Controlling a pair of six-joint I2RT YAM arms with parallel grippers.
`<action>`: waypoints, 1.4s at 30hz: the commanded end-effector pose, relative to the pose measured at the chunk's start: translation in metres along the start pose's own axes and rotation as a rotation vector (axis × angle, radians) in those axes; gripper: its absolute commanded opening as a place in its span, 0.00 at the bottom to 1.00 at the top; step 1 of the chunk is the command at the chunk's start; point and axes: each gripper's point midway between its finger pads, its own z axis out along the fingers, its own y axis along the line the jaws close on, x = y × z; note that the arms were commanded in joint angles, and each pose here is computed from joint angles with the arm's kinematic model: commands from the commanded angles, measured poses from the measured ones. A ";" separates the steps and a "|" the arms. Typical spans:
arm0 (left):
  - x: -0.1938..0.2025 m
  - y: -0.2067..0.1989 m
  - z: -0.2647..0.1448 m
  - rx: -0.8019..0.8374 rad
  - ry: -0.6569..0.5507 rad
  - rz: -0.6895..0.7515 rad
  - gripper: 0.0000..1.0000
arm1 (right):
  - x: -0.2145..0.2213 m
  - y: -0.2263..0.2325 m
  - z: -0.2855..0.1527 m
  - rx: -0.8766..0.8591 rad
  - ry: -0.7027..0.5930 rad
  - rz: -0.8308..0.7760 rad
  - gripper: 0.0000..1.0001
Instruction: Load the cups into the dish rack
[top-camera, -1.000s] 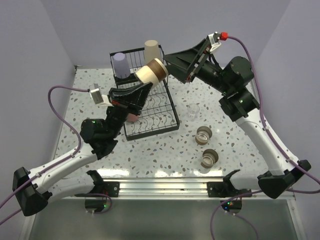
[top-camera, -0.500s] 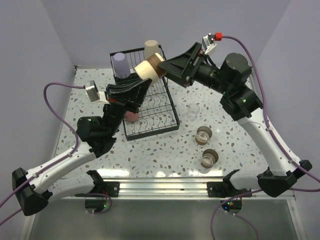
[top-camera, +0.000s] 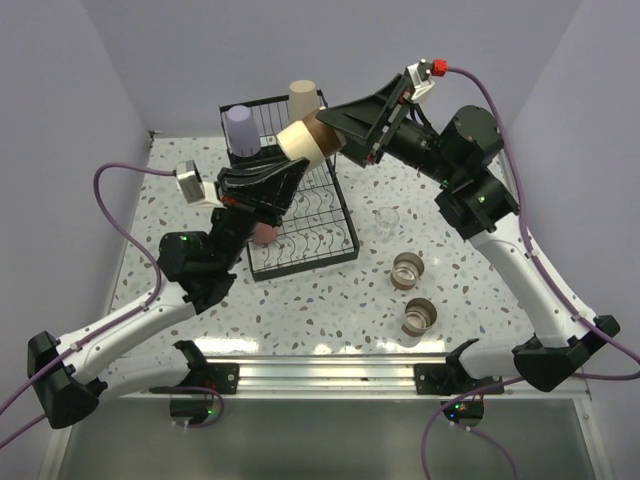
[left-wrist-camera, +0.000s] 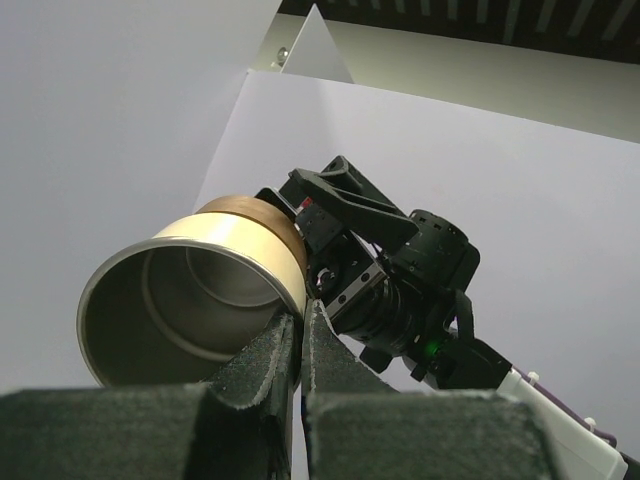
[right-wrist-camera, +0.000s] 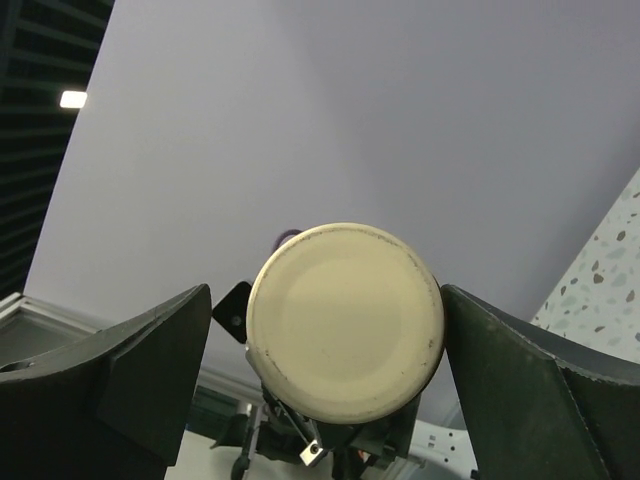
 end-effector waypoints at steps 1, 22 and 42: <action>-0.022 -0.016 0.006 0.056 -0.077 -0.021 0.00 | -0.002 0.028 -0.003 -0.090 -0.002 -0.016 0.98; -0.008 0.008 0.003 -0.080 -0.009 -0.032 0.37 | 0.016 -0.003 -0.009 0.099 0.049 -0.178 0.00; -0.014 0.049 -0.058 -0.374 0.100 0.040 0.92 | -0.018 -0.036 0.022 0.274 0.008 -0.377 0.00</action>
